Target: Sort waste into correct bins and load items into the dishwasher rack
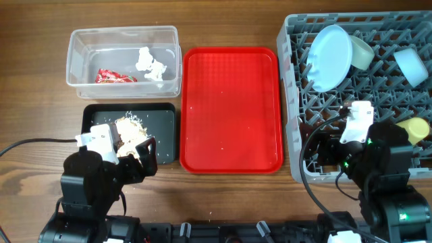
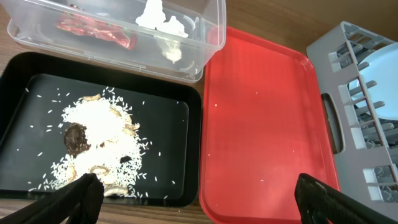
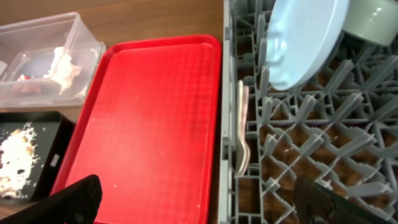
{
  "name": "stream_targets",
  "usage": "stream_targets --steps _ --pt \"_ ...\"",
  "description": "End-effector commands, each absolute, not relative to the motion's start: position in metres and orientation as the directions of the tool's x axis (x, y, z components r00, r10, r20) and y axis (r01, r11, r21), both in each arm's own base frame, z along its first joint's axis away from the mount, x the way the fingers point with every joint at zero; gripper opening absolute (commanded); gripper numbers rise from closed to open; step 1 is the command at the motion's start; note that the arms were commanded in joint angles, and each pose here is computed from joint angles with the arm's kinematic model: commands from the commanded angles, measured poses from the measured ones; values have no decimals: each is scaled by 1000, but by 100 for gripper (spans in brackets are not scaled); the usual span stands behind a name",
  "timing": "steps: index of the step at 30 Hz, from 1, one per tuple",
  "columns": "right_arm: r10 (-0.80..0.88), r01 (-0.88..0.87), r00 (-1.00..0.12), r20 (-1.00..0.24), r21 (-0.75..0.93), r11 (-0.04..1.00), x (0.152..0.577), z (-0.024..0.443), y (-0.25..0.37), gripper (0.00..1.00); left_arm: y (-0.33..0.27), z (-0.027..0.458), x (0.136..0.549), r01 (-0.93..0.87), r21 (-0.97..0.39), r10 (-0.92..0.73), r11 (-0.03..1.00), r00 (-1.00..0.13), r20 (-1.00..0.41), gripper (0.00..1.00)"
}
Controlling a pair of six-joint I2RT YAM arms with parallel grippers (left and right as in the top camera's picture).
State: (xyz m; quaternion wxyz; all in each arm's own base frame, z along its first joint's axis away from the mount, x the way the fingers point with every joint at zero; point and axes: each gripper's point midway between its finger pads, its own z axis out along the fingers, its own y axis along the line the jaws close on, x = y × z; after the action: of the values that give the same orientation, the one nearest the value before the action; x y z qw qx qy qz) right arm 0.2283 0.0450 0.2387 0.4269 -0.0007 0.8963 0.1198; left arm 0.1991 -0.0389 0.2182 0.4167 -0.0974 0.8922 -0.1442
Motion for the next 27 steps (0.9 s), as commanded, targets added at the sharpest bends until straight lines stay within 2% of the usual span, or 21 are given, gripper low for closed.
stream_targets --steps 1,3,6,7,9,11,16,20,24,27 --pt "57 -127 -550 -833 151 980 223 250 39 100 -37 217 199 -56 -327 -287 943 -628 -723 100" --pt "60 -145 -458 -887 141 979 220 257 39 99 -37 217 199 -55 -327 -288 943 -628 -723 100" --pt "59 -179 -256 -965 108 978 221 264 39 100 -37 217 199 -55 -327 -288 943 -628 -723 100" --pt "69 -191 -142 -987 96 977 221 267 39 100 -37 217 199 -55 -327 -288 943 -628 -723 100" --pt "81 -204 6 -997 78 976 219 269 39 100 -37 217 199 -55 -327 -288 943 -628 -723 100" --pt "88 -210 80 -993 69 975 217 266 39 100 -37 217 199 -55 -327 -287 943 -629 -723 100" --pt "78 -211 73 -994 61 976 232 228 41 100 -37 217 199 -55 -327 -288 943 -628 -723 100" --pt "-16 -185 132 -991 -40 982 240 210 39 100 -37 217 199 -56 -327 -287 943 -628 -723 100" --pt "-67 -190 29 -997 -72 979 243 179 39 100 -37 217 199 -55 -327 -288 943 -628 -723 100" --pt "-77 -187 23 -997 -80 979 243 177 39 100 -37 217 199 -55 -327 -288 943 -628 -723 100"
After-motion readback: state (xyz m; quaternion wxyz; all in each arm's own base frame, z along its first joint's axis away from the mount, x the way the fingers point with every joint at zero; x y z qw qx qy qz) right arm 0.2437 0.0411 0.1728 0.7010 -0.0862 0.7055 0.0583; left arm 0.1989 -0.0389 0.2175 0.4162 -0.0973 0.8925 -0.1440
